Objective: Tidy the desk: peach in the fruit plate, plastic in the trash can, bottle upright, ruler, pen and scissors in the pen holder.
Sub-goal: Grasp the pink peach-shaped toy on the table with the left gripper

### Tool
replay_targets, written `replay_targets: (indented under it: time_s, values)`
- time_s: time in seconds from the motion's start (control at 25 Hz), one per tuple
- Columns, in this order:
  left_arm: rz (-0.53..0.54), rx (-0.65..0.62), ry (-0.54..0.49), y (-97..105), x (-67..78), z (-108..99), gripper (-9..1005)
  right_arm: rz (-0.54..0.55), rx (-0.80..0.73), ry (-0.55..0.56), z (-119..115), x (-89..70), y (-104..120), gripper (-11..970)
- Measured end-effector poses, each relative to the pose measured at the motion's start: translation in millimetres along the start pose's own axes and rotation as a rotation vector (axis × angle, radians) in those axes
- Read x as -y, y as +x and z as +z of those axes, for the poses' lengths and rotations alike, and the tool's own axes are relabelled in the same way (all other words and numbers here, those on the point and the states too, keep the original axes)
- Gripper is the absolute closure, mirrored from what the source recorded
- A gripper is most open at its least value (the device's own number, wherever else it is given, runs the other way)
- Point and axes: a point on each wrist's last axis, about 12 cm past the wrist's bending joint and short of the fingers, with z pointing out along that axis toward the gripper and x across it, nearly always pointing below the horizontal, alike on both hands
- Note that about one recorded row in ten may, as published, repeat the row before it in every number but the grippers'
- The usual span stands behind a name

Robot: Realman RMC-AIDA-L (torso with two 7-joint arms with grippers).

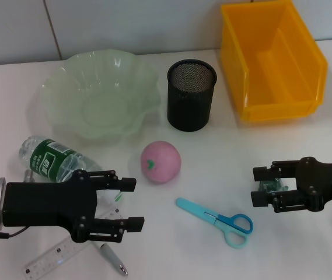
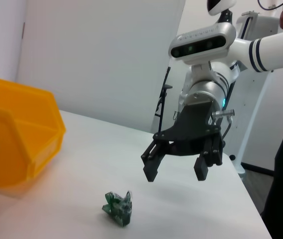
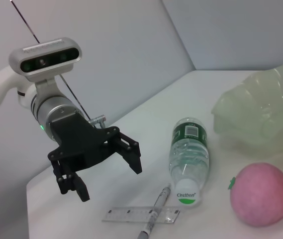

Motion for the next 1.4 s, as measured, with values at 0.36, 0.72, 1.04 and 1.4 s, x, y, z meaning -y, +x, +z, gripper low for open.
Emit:
replay_targets:
  time_s: [0.36,0.72,1.04,1.4]
  values:
    - [-0.008,-0.021,0.004,0,-0.9,-3,222,-0.012,-0.003,-0.015,6,0.2,-4,213]
    - [-0.006,-0.025,0.002,-1,-2.1,-5,230,-0.016,-0.003,-0.016,7,0.8,-6,214]
    - [0.049,-0.016,0.004,-17,-9.3,2,238,-0.014,-0.003,-0.015,6,0.7,-5,216]
    - [0.291,-0.130,-0.025,-83,-41.2,40,247,-0.009,-0.004,-0.015,6,1.1,-6,218]
